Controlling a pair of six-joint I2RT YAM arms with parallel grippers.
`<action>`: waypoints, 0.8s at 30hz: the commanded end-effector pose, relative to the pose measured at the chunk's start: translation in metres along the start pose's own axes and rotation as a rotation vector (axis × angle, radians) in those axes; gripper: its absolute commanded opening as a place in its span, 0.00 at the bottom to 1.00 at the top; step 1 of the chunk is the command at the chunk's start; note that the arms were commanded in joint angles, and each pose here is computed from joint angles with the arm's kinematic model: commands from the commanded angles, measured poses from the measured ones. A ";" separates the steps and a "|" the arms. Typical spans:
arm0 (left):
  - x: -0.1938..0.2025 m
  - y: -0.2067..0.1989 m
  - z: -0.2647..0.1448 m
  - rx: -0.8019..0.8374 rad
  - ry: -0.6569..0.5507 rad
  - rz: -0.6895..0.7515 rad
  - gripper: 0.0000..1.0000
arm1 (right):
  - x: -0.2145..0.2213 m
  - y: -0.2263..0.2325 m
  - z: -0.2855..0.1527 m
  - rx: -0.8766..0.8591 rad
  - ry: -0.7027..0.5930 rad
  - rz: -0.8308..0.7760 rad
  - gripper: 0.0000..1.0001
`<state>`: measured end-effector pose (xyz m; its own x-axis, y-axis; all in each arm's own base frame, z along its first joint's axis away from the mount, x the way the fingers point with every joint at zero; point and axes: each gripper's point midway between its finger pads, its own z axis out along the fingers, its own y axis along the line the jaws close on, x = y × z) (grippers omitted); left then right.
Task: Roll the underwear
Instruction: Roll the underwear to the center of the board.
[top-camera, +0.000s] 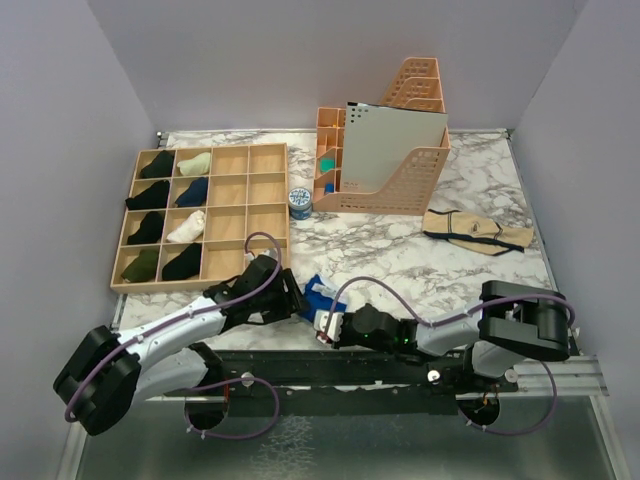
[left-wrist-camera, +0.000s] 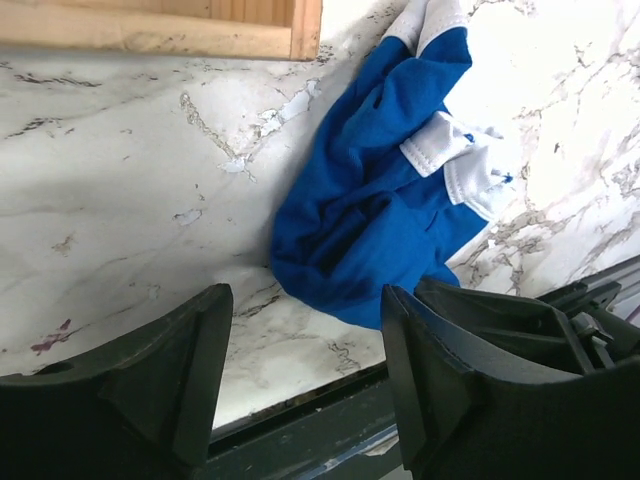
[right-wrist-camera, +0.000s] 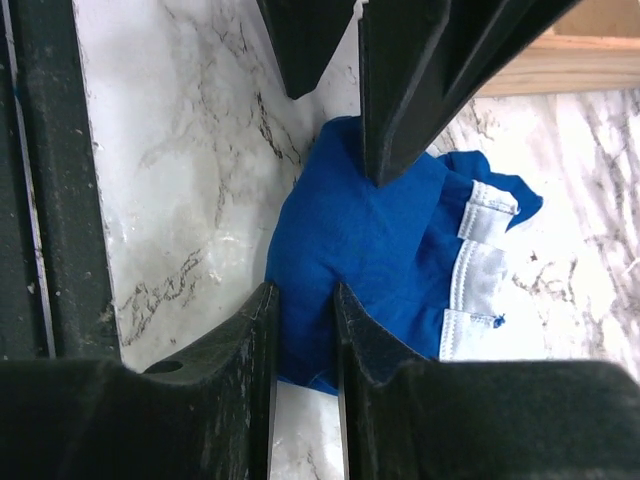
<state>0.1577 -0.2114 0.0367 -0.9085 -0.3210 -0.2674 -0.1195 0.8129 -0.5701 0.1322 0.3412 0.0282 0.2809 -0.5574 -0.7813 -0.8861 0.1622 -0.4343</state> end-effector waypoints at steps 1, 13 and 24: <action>-0.007 -0.006 -0.011 0.024 -0.030 0.015 0.69 | 0.026 0.033 -0.009 -0.131 0.063 0.163 0.11; -0.008 -0.033 -0.026 0.247 -0.088 0.052 0.77 | -0.022 0.031 -0.027 -0.345 -0.226 0.696 0.10; 0.001 -0.042 -0.027 0.331 -0.051 0.133 0.78 | -0.012 0.008 -0.040 -0.334 -0.342 1.081 0.10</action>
<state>0.1530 -0.2273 0.0761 -0.8852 -0.2922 -0.3619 0.0746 0.6788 -0.7305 0.1136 0.3223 0.0377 -0.5061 -0.1051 -0.8560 -0.8513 0.2201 0.4763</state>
